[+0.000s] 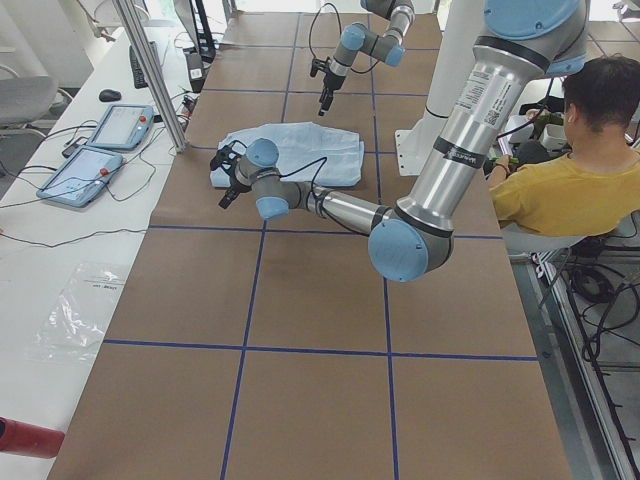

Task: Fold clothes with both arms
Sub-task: 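Move the right gripper to the shirt edge while lowering the left gripper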

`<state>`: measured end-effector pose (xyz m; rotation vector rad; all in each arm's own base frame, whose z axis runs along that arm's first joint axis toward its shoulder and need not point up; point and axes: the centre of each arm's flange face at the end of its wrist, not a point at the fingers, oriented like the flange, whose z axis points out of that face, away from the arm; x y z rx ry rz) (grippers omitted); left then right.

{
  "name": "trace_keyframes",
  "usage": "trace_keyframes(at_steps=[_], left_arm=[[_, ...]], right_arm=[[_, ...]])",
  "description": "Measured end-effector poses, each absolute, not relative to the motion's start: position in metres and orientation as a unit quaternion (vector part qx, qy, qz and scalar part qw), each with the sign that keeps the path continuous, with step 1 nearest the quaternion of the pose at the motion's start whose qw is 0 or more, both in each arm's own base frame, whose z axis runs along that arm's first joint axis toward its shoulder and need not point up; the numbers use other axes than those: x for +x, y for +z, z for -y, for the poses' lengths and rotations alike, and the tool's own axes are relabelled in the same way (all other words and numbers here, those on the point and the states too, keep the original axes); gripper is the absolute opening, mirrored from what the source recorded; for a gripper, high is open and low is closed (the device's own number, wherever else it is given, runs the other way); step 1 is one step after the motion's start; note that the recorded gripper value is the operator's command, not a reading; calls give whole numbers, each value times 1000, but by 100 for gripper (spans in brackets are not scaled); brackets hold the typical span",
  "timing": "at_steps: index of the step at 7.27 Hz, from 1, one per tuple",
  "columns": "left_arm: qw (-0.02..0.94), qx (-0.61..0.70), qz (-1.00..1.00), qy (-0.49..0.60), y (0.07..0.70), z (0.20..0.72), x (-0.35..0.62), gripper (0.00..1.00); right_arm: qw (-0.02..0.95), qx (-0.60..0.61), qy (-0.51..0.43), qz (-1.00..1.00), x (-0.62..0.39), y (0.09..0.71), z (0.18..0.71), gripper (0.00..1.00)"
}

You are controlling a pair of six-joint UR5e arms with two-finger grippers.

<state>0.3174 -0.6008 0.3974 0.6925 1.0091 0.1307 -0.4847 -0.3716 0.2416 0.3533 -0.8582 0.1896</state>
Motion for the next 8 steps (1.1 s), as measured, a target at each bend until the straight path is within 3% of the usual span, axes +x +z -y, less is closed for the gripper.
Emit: trace_keyframes(at_steps=[4,8], left_arm=[[797,218,-563,16,354,439,371,100],[855,177,-487,7,333,346,457,100]], right_arm=[[860,136,145,470,-409,256,338,100],[860,135,168,463,-407,270,337,100]])
